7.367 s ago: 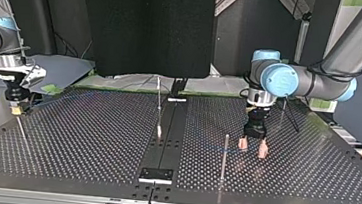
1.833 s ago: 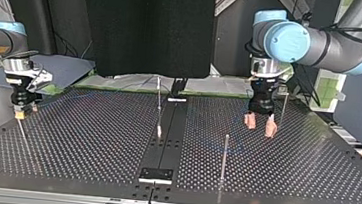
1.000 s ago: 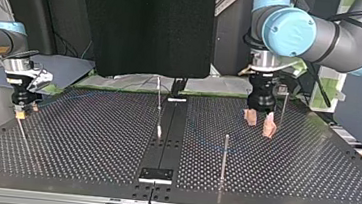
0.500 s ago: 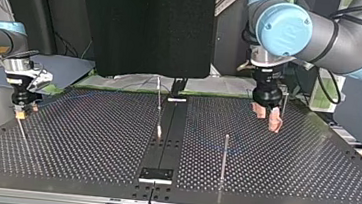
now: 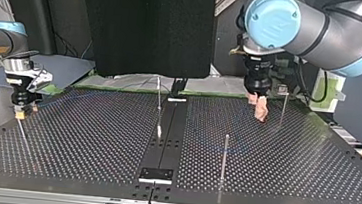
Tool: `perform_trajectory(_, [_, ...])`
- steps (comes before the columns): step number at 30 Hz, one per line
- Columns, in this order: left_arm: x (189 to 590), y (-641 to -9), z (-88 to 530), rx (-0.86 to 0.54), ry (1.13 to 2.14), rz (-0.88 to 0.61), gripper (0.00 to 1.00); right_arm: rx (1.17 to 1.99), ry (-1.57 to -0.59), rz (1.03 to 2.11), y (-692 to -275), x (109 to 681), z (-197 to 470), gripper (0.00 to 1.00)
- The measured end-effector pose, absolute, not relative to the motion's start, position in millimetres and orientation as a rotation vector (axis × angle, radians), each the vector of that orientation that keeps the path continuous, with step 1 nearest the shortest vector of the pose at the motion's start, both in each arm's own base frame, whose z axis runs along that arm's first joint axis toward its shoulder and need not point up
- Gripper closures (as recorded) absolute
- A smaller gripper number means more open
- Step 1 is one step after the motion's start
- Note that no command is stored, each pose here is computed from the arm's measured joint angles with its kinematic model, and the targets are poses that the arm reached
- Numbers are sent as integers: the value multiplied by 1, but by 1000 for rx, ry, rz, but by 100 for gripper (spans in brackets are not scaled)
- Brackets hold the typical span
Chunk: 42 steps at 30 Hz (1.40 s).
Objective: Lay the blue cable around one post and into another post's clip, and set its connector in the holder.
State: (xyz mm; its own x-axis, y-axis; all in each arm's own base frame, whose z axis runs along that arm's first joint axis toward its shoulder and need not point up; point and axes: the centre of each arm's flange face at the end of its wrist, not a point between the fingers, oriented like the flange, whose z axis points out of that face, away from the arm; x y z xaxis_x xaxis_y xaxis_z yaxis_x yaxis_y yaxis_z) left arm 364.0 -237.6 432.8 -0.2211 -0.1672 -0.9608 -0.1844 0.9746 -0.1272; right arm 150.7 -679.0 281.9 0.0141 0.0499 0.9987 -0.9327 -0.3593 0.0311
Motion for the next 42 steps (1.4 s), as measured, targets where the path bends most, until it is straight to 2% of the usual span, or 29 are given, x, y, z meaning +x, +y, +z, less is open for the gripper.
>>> perform_trajectory(13, [349, -249, 443, -79, 1882, 95, 0, 1449, -958, 1476, -679, 151, 282, 1])
perform_trajectory(31, [378, -270, 450, 100, 1842, 155, 0, 1446, -958, 1477, -679, 151, 283, 1])
perform_trajectory(42, [381, -272, 453, 199, 1828, 228, 0, 1445, -959, 1481, -679, 152, 283, 1])
